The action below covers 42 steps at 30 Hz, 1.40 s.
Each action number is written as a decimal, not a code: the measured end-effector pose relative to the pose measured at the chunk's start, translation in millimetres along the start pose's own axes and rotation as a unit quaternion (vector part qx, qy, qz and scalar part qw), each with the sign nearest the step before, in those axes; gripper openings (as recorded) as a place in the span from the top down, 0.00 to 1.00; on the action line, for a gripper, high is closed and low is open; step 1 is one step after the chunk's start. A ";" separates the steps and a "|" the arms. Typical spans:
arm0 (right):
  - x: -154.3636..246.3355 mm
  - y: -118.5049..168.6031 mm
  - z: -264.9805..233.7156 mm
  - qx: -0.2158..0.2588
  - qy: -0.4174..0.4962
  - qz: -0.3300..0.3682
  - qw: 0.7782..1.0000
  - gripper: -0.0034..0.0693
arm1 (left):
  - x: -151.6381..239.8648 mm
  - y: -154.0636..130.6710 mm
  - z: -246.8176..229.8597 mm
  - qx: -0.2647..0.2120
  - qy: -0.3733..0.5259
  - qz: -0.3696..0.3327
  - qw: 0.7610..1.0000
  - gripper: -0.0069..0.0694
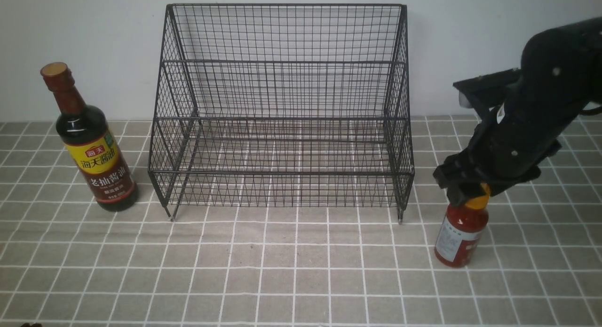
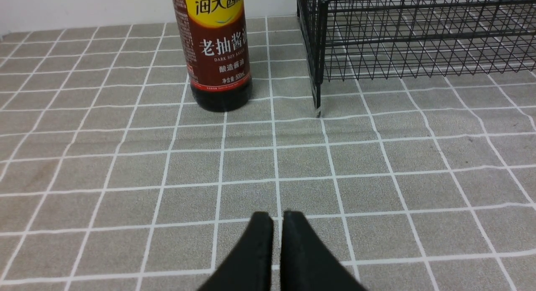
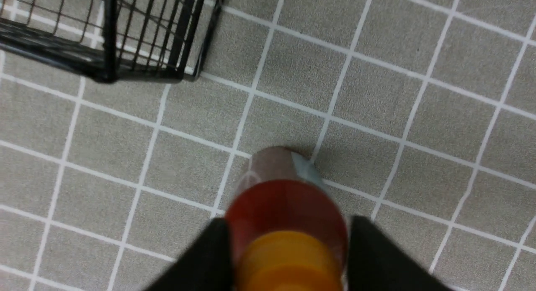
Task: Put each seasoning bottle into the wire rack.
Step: Use the right arm to grab the condiment bottle closest to it, then use the right arm to put the condiment bottle back on the shelf
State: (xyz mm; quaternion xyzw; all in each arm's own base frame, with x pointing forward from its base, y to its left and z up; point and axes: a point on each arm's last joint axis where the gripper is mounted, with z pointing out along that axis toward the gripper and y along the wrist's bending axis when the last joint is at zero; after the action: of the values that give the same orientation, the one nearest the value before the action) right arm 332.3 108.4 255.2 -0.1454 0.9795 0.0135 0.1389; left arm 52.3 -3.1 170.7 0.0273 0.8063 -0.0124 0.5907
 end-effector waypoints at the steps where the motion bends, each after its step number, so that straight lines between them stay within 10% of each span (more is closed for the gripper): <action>1: 0.3 0.0 -0.9 0.000 0.000 0.000 1.000 0.57 | 0.0 0.0 0.0 0.000 0.000 0.000 1.000 0.89; 20: -43.8 39.2 -175.2 -0.058 -0.217 -0.062 0.972 0.55 | 0.0 0.0 0.0 0.000 0.000 0.000 1.000 0.89; 42: -94.8 87.2 -67.6 -0.044 -0.121 -0.111 0.985 0.55 | 0.0 0.0 0.0 0.000 0.000 0.000 1.000 0.89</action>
State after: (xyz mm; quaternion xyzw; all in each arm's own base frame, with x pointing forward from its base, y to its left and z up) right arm 376.2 214.0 345.1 -0.2563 0.9317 0.0591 0.2505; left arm 52.3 -3.1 170.7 0.0273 0.8063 -0.0124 0.5907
